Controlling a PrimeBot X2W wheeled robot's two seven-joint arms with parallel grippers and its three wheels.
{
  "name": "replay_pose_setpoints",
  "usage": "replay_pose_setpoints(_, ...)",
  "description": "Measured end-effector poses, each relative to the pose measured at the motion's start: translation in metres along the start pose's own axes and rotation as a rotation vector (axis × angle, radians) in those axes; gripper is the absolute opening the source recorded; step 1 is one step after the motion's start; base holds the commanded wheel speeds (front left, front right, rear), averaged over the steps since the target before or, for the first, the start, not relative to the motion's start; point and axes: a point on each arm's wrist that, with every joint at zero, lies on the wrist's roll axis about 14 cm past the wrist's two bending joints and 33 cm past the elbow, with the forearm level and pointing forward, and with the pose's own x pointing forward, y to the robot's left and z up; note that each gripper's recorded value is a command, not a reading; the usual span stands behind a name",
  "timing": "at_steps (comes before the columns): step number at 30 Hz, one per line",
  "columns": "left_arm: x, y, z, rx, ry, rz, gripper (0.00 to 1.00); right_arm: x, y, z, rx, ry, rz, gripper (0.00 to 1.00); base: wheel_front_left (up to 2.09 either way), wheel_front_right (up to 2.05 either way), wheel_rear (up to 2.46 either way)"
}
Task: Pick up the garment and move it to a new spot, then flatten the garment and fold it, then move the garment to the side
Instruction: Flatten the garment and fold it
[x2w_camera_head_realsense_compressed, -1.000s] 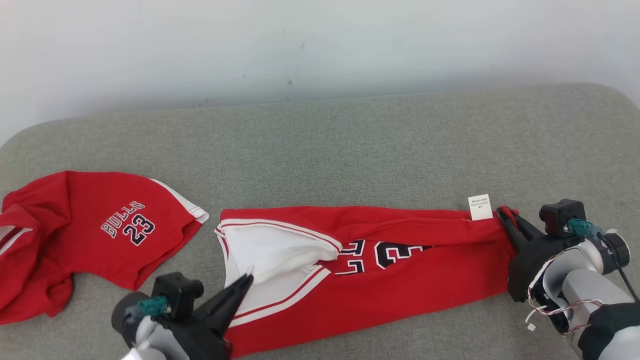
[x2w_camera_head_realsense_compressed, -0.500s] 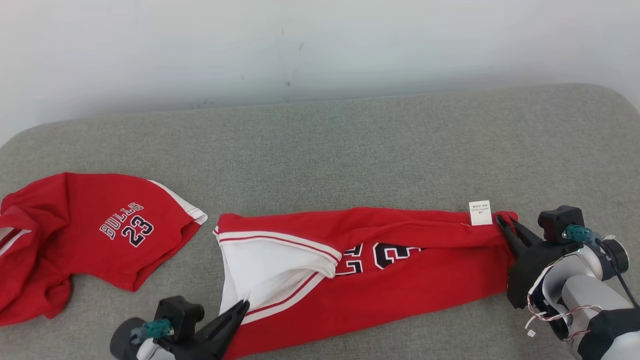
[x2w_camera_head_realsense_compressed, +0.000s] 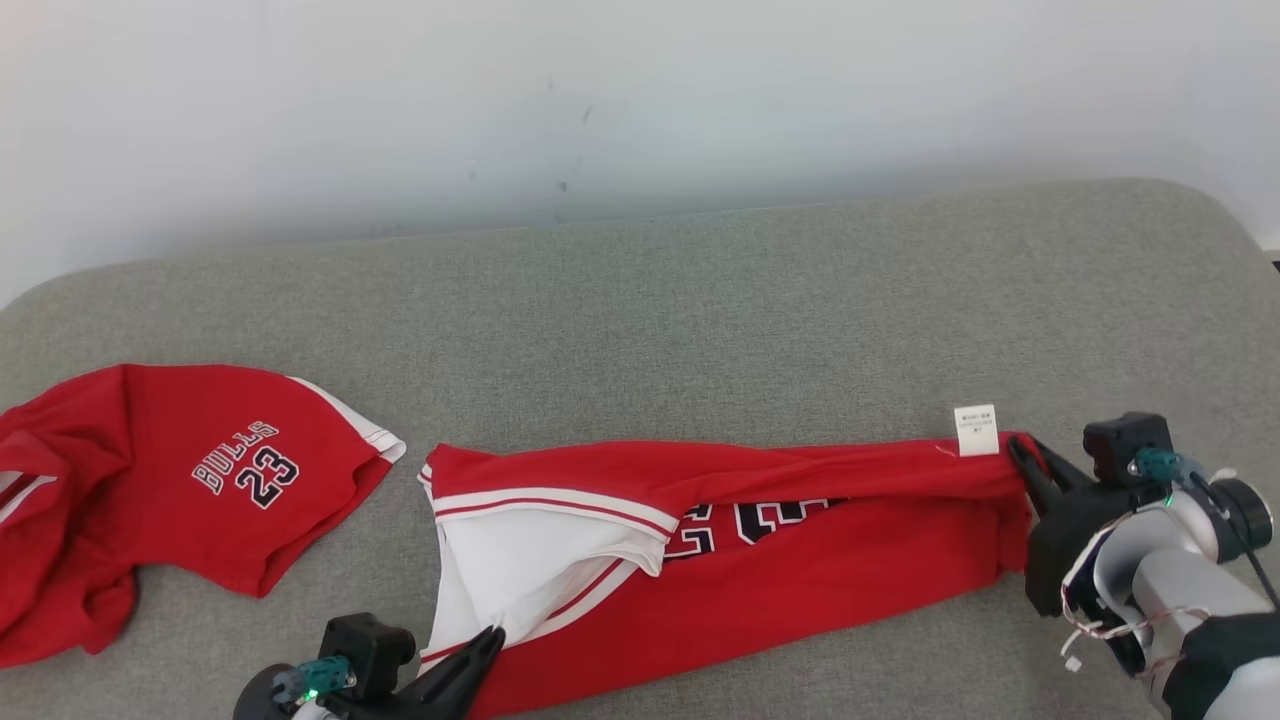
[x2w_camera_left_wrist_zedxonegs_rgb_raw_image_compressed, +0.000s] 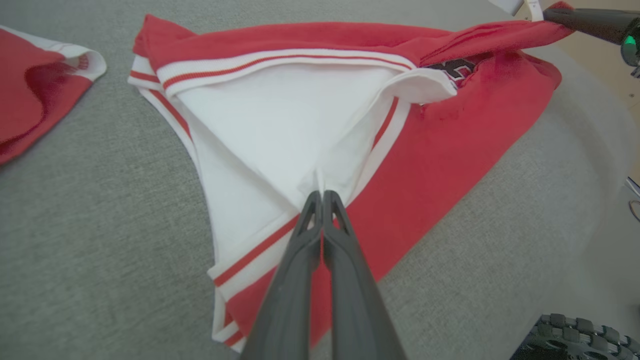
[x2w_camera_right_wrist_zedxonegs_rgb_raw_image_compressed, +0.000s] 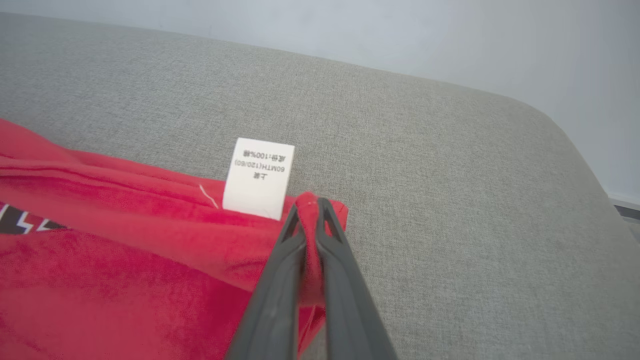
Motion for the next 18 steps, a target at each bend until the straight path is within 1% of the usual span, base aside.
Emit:
replay_pose_setpoints(7,0.002,-0.004,0.002,-0.008,-0.007,-0.012,0.0,0.01,-0.004,0.028,-0.018,-0.048,-0.01,0.0,0.0,0.0,0.0)
replay_pose_setpoints(18,-0.007,-0.003,-0.006,-0.02,0.0,0.011,0.0,0.01,-0.002,0.013,-0.045,0.025,-0.016,0.0,0.0,0.0,0.0)
